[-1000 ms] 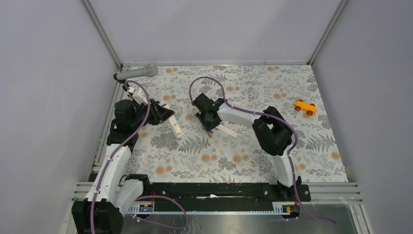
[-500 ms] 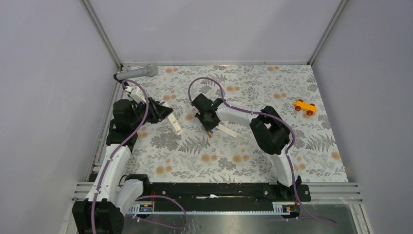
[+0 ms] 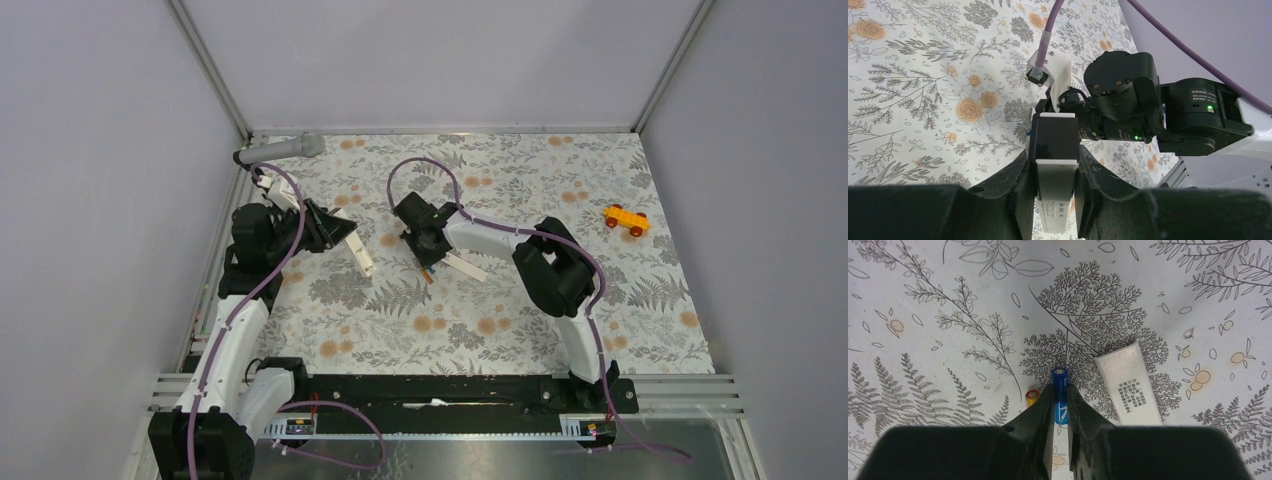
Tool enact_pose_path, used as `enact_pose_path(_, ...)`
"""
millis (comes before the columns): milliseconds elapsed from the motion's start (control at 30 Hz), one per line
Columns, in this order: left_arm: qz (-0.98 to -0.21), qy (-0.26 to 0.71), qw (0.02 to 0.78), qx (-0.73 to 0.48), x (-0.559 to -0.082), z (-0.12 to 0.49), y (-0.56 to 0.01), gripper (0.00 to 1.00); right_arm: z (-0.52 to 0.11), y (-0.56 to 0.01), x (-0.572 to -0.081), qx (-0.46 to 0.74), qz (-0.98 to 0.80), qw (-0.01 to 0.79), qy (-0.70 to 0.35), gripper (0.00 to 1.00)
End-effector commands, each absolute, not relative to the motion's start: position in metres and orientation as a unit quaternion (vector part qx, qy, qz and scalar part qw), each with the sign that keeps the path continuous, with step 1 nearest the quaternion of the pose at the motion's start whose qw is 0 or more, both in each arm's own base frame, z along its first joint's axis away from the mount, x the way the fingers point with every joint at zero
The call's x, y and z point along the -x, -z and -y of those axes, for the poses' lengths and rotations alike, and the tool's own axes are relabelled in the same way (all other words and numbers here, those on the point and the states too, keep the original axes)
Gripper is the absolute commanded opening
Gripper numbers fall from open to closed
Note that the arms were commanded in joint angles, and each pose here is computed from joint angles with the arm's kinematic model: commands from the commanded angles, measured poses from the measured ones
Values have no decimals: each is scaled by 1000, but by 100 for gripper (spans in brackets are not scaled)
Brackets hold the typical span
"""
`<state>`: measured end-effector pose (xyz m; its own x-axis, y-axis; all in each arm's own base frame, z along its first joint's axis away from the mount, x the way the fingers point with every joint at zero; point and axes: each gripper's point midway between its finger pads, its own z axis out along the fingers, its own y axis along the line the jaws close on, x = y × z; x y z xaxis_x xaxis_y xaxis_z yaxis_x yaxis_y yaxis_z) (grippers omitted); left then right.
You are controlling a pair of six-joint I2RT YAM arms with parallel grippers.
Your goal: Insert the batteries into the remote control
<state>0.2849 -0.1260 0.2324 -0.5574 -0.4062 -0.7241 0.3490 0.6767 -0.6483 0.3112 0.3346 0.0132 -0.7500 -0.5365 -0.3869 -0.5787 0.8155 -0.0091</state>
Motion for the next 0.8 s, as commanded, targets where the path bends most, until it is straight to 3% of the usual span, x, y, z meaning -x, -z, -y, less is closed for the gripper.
enact_pose_path(0, -762, 426, 487, -20, -283, 134, -248, 0, -337, -27, -323, 271, -931, 236, -56, 12)
enact_pose_path(267, -724, 462, 506, -77, -275, 146, -268, 0, -331, -93, -328, 230, -919, 302, -105, 9)
enact_pose_path(533, -688, 517, 505, -61, -285, 170, -281, 0, -335, -233, -303, 207, -850, 395, -279, 13)
enact_pose_path(767, -648, 584, 489, -9, -286, 204, -303, 0, -345, -324, -263, 201, -780, 419, -420, 14)
